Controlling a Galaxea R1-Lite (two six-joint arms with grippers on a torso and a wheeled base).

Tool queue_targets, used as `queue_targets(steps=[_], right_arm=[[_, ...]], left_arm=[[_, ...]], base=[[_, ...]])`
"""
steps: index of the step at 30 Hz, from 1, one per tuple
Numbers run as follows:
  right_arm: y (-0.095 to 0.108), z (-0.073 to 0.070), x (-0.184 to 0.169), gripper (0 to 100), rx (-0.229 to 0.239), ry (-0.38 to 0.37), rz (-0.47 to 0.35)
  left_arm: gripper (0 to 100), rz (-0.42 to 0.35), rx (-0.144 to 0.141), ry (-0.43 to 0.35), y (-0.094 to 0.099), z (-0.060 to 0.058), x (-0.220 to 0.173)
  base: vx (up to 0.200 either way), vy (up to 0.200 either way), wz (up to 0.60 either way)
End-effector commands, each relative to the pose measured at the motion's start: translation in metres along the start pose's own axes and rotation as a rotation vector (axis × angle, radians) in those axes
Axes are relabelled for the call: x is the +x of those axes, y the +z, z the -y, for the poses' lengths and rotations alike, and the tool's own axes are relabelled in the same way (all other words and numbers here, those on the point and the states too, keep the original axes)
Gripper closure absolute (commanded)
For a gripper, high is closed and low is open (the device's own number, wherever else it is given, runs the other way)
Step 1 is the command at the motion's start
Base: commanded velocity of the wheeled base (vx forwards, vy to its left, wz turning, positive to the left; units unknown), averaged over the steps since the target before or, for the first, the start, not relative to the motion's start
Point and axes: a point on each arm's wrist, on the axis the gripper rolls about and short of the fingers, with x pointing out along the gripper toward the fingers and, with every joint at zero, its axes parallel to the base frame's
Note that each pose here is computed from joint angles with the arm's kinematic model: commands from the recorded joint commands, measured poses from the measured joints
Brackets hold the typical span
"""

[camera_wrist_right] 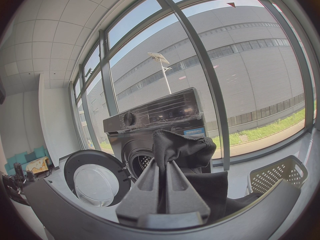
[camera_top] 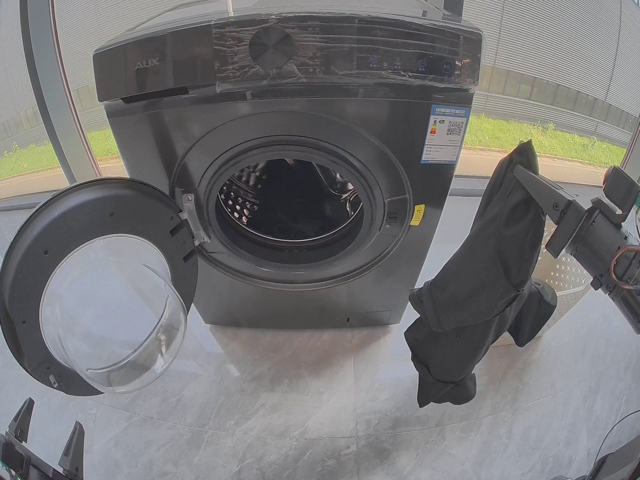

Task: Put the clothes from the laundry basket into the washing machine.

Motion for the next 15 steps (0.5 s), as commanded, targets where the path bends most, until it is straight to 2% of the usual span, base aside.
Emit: queue_targets(steps=[1, 2, 9, 13, 15], right_arm=[[-0.001, 0.000, 0.000, 100, 0.000, 0.000, -0.002], [-0.001, 0.000, 0.000, 100, 0.000, 0.000, -0.002], [-0.002, -0.001, 0.000, 100, 0.000, 0.010, -0.010], [-0.002, -0.012, -0.003, 100, 0.022, 0.102, 0.007], [0.001, -0.013, -0.002, 100, 0.021, 0.110, 0.036]], left_arm=[[0, 0.000, 0.000, 0.000, -0.005, 0.000, 0.000], [0, 0.002, 0.000, 0.001, -0.004, 0.000, 0.000], [0, 0.002, 0.000, 0.000, -0.004, 0.000, 0.000], [0, 0.002, 0.000, 0.000, -0.004, 0.000, 0.000], [0, 0.002, 0.000, 0.001, -0.004, 0.000, 0.000]], base=[[0.000, 0.200, 0.00], [0.000, 0.200, 0.00], [0.000, 0.000, 0.00], [0.000, 0.000, 0.00], [0.000, 0.000, 0.00]])
